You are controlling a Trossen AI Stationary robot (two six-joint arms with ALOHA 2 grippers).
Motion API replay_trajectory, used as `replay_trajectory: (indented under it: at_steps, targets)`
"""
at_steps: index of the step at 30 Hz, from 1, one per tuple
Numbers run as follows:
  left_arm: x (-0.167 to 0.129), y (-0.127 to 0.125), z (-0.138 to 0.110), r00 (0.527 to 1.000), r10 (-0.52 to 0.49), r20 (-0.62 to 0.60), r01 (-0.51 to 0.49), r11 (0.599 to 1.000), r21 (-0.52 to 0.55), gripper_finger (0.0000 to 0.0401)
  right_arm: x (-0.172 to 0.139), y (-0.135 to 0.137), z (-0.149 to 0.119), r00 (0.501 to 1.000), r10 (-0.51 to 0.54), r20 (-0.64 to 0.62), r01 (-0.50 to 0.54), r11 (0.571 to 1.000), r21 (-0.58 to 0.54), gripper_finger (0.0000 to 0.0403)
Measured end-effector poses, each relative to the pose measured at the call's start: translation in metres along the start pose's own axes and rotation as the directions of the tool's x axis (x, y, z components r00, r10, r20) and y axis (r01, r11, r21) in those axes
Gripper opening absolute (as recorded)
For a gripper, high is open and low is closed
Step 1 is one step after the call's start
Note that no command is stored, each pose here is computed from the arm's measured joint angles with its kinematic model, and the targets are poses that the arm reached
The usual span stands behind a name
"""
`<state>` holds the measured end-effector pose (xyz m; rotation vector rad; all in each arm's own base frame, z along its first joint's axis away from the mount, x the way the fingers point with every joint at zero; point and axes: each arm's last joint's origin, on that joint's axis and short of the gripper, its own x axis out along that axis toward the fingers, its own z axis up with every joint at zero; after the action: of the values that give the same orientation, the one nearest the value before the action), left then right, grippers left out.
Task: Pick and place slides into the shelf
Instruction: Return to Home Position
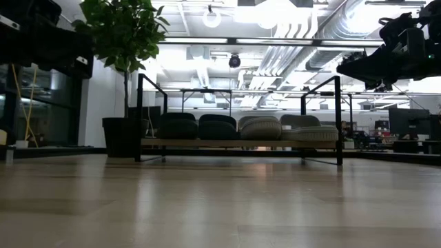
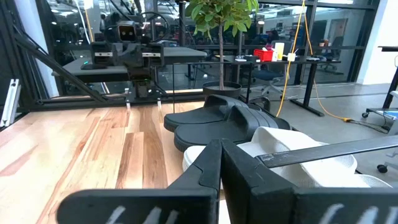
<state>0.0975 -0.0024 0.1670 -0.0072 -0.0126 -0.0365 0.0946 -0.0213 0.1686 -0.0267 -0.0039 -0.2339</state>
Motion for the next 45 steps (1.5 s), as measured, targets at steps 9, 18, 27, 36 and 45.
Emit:
replay_trajectory:
  at_steps: [9, 18, 27, 36, 45]
  targets:
    - [0.0000, 0.0001, 0.0001, 1.000, 0.004, 0.001, -0.004, 0.999, 0.036, 0.0001, 0.0000, 0.0000, -0.0001, 1.000, 0.000, 0.000, 0.000, 1.000, 0.000, 0.0000]
    - [0.0000, 0.0002, 0.0001, 1.000, 0.006, 0.001, -0.006, 1.000, 0.026, 0.0001, 0.0000, 0.0000, 0.0000, 1.000, 0.000, 0.000, 0.000, 1.000, 0.000, 0.0000]
    - [0.0000, 0.0003, 0.0001, 1.000, 0.009, 0.001, -0.009, 1.000, 0.026, 0.0001, 0.0000, 0.0000, 0.0000, 1.000, 0.000, 0.000, 0.000, 1.000, 0.000, 0.0000]
    - [0.0000, 0.0003, 0.0003, 1.000, 0.009, 0.002, -0.009, 1.000, 0.026, 0.0001, 0.0000, 0.0000, 0.0000, 1.000, 0.000, 0.000, 0.000, 1.000, 0.000, 0.0000]
    - [0.0000, 0.0003, 0.0003, 1.000, 0.009, 0.002, -0.009, 1.000, 0.025, 0.0001, 0.0000, 0.0000, -0.0001, 1.000, 0.000, 0.000, 0.000, 1.000, 0.000, 0.0000]
